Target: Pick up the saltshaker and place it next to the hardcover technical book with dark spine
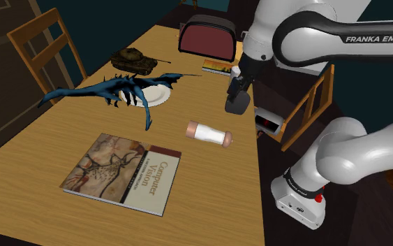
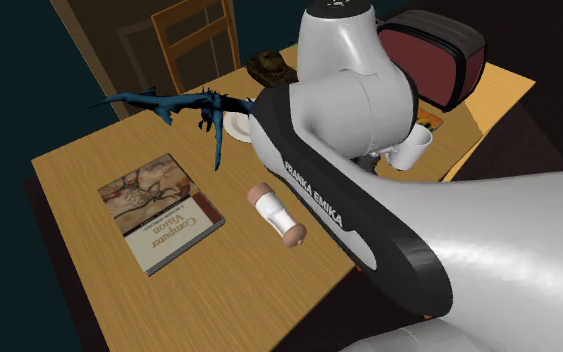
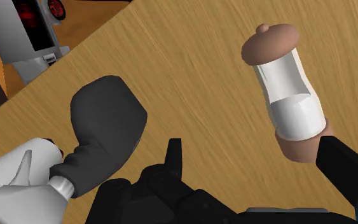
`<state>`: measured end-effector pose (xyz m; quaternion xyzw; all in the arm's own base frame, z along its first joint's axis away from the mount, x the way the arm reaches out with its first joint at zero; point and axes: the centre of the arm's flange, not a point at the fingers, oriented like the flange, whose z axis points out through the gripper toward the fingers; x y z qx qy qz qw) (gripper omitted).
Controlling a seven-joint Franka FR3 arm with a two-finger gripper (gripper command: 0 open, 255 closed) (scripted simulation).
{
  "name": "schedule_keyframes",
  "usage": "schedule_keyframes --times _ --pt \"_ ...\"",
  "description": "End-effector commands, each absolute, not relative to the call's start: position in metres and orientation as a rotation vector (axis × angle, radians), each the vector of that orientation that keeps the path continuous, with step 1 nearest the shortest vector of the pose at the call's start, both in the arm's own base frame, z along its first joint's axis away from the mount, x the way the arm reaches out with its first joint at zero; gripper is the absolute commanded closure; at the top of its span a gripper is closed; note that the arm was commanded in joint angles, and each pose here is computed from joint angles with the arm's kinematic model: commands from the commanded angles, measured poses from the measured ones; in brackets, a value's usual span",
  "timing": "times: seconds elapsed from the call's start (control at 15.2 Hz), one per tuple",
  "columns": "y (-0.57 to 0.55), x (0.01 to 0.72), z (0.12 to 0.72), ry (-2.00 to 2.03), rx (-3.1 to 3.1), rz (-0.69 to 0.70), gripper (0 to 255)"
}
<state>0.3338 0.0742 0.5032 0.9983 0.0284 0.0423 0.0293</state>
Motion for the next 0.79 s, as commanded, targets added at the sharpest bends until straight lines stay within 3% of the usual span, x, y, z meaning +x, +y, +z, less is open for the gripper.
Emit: schedule_keyframes --times 0.0,0.73 --pt "0.088 0.334 0.479 0.167 3.066 0.153 0" --pt "0.169 0.339 0.364 0.564 2.966 0.246 0"
